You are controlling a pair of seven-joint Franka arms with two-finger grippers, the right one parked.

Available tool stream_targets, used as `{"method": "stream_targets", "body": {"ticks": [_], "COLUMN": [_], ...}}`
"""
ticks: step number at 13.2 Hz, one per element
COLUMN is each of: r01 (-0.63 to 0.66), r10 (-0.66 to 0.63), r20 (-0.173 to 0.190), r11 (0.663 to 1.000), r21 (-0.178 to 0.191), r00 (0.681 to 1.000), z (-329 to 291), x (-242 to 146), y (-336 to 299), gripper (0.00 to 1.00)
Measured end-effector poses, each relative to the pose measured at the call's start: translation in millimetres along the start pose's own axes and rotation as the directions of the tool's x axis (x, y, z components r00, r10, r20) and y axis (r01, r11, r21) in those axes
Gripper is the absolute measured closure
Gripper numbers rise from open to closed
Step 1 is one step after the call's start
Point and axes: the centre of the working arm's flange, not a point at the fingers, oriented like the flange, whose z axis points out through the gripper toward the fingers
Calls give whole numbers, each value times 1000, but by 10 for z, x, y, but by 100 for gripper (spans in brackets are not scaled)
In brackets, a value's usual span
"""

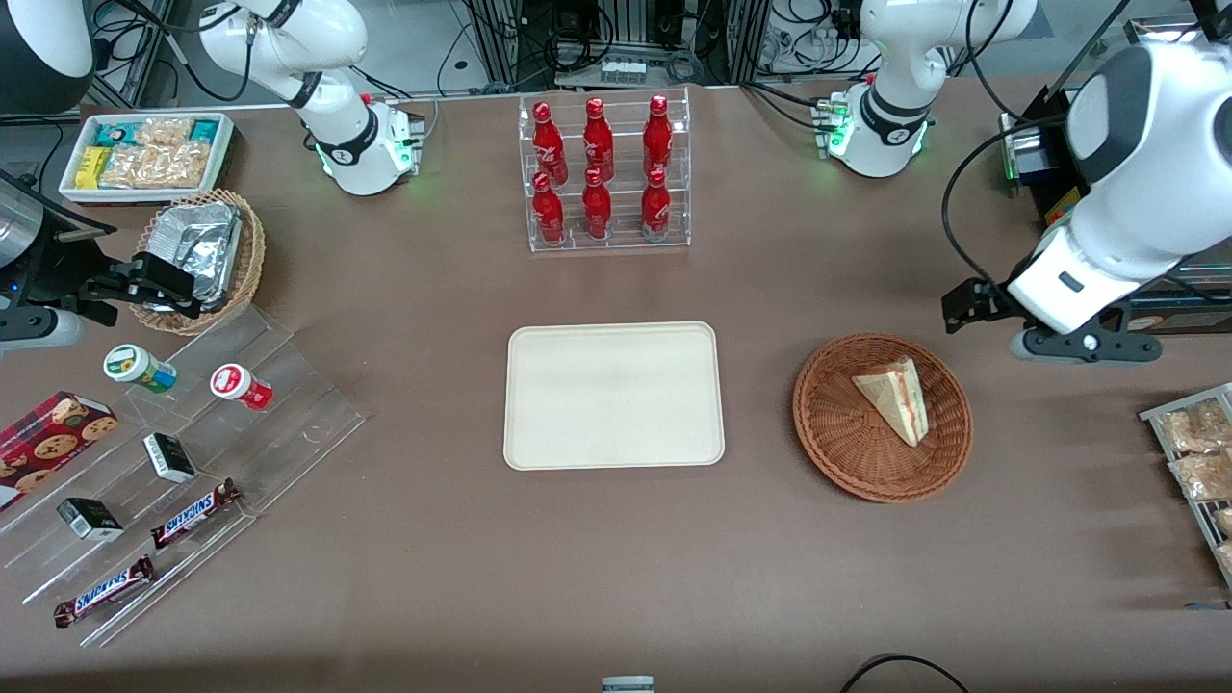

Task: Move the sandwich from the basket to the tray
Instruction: 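Move the open left gripper over the sandwich in the basket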

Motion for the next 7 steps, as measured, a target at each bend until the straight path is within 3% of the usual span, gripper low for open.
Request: {"method": "stream_targets", "body": {"ticks": [3, 7], "r01": [101, 230], "r10": [-101, -230], "r20": [9, -38], "r11": [995, 973], "r21": [2, -9], "r00": [995, 972], "z": [438, 933], "x": [-80, -196], "y": [-78, -89], "gripper": [0, 0]}}
